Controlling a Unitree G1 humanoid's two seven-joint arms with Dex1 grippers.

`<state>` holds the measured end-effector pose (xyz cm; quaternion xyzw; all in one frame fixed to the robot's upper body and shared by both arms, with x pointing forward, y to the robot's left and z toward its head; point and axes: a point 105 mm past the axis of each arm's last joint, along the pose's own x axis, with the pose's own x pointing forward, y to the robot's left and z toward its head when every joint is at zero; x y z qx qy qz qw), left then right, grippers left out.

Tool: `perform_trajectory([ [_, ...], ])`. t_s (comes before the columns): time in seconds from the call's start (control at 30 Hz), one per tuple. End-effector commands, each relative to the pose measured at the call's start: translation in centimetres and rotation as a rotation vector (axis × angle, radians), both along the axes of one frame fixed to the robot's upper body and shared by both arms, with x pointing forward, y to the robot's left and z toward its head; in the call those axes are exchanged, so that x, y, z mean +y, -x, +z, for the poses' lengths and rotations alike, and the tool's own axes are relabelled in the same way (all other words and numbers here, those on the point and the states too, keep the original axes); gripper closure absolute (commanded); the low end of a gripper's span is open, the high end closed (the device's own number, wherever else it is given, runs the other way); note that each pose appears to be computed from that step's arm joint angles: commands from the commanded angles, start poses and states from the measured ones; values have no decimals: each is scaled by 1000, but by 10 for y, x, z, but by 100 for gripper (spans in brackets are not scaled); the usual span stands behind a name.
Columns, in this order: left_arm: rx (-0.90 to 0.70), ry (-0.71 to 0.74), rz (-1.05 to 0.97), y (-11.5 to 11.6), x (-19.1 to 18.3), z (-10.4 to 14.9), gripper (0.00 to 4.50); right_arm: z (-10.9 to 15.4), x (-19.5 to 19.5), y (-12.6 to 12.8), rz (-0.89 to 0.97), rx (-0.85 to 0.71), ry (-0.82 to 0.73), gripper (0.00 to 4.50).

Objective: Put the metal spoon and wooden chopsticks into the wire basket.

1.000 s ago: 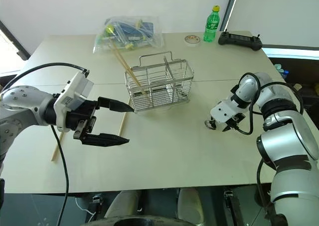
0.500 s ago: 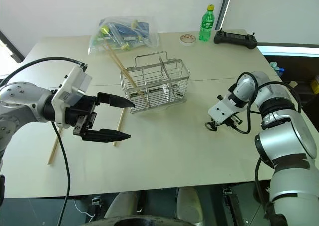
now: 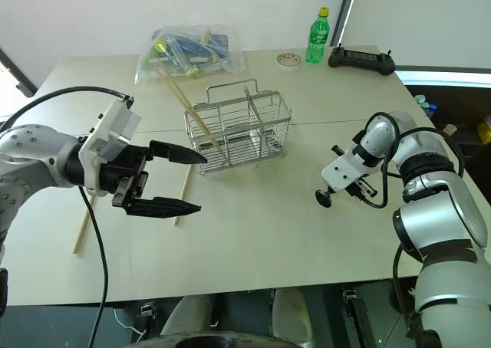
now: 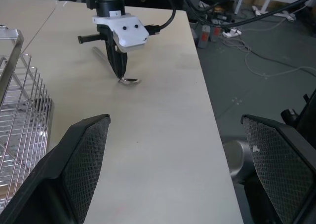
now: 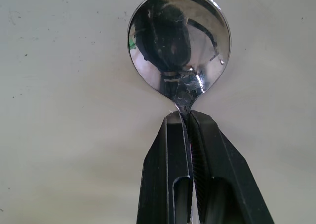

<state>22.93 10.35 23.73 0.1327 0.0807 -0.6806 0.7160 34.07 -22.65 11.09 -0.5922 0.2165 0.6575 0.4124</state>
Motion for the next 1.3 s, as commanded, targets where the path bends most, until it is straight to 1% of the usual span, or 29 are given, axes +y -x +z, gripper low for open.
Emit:
perform_trajectory([
  [0.03,-66,14,-3,-2,0,12,0,14,13,-4,16,-63,-124,445],
  [0.1,-75,15,6,-5,2,13,0,26,23,-7,10,-91,-212,445],
  [0.2,-89,17,17,-10,5,16,0,38,30,-5,13,-123,-291,445],
  [0.3,-105,20,28,-15,7,18,0,51,35,3,10,-149,-364,445],
  [0.4,-120,26,43,-20,10,22,0,73,43,16,-44,-136,-494,445],
  [0.6,-151,51,78,-30,15,30,0,117,60,36,-227,-107,-778,445],
  [0.77,-179,75,100,-39,17,34,0,147,68,52,-437,-15,-1067,445],
  [0.9,-193,82,98,-41,17,36,0,184,71,50,-603,59,-1374,445],
  [0.97,-198,89,97,-43,17,38,0,201,71,41,-682,68,-1523,445],
  [1.0,-200,91,97,-43,17,39,0,207,72,37,-714,73,-1571,445],
  [1.07,-204,93,94,-44,16,40,0,214,74,28,-764,67,-1643,445],
  [1.17,-208,95,91,-46,16,41,0,219,78,15,-818,30,-1710,445],
  [1.3,-217,96,89,-47,15,42,0,213,90,-7,-890,25,-1777,445],
])
